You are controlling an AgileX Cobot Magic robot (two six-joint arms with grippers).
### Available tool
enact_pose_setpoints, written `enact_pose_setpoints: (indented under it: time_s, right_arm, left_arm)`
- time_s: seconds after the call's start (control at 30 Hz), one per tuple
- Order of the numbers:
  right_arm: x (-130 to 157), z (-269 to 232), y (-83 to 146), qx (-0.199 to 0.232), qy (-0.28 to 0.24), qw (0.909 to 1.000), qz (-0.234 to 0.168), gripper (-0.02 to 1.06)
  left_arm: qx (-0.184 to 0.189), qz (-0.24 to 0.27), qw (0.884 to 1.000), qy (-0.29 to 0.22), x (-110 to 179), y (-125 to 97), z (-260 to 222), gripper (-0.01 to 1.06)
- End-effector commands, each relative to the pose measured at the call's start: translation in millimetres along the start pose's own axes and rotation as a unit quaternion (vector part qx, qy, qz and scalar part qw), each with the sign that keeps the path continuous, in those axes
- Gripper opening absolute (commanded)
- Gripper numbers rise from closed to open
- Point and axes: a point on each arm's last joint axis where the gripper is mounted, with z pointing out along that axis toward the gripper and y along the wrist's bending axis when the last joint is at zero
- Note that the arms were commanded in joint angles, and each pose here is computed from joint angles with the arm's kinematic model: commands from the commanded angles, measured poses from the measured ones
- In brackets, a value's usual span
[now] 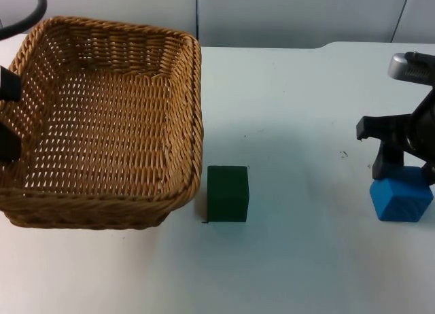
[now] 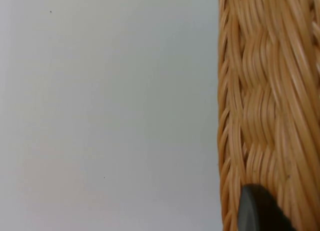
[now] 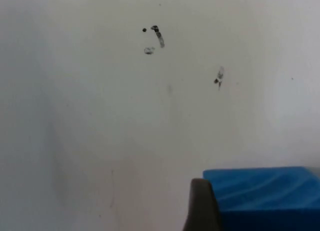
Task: Pick up the basket with the left hand and place the blue cube into the basket with the right hand.
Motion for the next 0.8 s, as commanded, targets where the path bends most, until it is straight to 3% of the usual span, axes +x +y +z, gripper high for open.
enact_pose_setpoints:
  time_s: [0.0,0.1,0.13,0.17,0.47,0.77]
  right_arm:
    - [-1,-1,1,0.001,-0.002,1.0,-0.002,0.43]
    - [-1,-1,1,0.003,-0.002,1.0,-0.008,0.17]
    - [-1,-1,1,0.003,-0.002,1.0,-0.008,0.17]
    - [-1,-1,1,0.005,-0.004,0.9999,-0.013,0.01]
    - [-3,-4,1,0.004,-0.007,0.9999,-0.013,0.0]
    - [-20,-55,5,0.004,-0.026,0.9988,-0.04,0.0]
  left_arm:
    - [0.005,-0.008,1.0,-0.009,-1,-2,-3,0.0]
    - [0.005,-0.008,1.0,-0.009,-1,-2,-3,0.0]
    - [0.005,-0.008,1.0,-0.009,-1,-2,-3,0.0]
    - [0.005,-0.008,1.0,-0.009,-1,-2,-3,0.0]
    - [0.006,-0.008,1.0,-0.007,0,-2,-3,0.0]
    - [0.006,-0.008,1.0,-0.007,0,-2,-3,0.0]
